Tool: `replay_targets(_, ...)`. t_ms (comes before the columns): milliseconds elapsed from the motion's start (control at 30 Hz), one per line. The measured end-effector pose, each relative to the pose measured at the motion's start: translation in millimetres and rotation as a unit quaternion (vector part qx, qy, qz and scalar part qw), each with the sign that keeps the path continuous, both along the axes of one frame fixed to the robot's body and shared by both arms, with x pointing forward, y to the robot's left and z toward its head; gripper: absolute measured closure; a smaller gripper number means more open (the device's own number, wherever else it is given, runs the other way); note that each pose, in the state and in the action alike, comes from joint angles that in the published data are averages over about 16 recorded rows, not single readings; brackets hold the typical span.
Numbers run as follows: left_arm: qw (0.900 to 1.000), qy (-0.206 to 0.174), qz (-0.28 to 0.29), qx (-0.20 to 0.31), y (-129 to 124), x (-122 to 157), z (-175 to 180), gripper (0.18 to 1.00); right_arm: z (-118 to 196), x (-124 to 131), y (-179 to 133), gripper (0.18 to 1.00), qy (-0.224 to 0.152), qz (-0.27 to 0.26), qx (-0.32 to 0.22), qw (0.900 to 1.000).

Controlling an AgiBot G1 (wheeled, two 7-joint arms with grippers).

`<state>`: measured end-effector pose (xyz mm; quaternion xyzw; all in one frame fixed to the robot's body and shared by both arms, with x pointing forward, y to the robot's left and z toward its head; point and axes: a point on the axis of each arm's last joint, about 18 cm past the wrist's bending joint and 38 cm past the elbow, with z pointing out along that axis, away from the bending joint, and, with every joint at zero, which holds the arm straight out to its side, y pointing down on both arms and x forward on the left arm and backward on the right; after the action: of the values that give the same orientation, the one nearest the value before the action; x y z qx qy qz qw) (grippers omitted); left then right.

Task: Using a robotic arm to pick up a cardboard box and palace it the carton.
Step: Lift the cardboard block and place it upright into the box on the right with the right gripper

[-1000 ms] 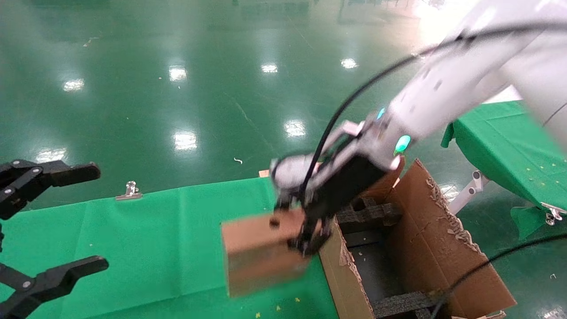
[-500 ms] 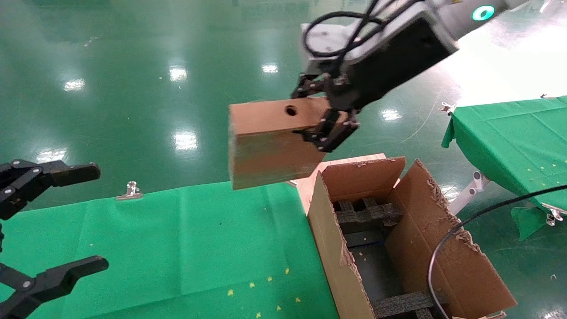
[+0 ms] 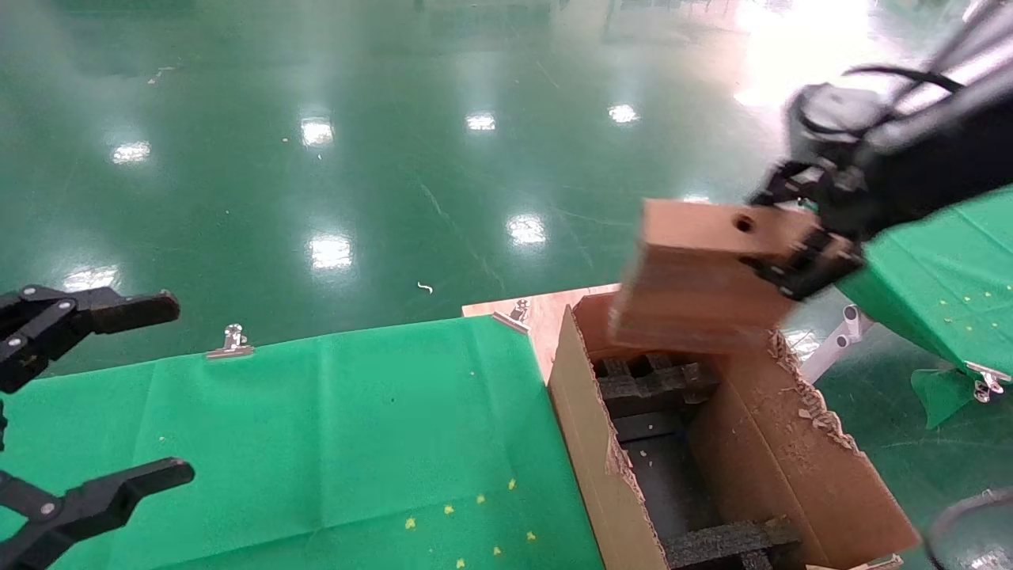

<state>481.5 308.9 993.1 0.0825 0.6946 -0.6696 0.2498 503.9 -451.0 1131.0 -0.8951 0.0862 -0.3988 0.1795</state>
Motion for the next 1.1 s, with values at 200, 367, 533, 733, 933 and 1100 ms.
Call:
replay_targets(200,1.0000,0.000,0.000,0.000,0.0,0.0,0.0,0.184,-23.9,-20.5,-33.1,0.824,0.013,-0.044,0.019,0.999)
replay_targets(367,1.0000,0.000,0.000,0.000,0.1,0.0,0.0,0.184,-40.0,-29.9,-45.7,0.825,0.022,-0.061,0.033,0.997)
replay_targets(533,1.0000,0.000,0.000,0.000,0.1,0.1,0.0,0.184,-46.8,-32.6,-48.0,0.826,0.026,-0.063,0.040,0.997)
replay_targets(733,1.0000,0.000,0.000,0.000,0.1,0.1,0.0,0.184,-49.0,-29.0,-49.2,0.827,0.023,-0.079,0.058,0.995)
replay_targets(933,1.0000,0.000,0.000,0.000,0.1,0.1,0.0,0.184,-53.2,-21.2,-52.3,0.827,0.017,-0.130,0.097,0.987)
replay_targets(1100,1.0000,0.000,0.000,0.000,0.1,0.1,0.0,0.184,-64.0,-17.4,-56.7,0.828,0.014,-0.200,0.146,0.969)
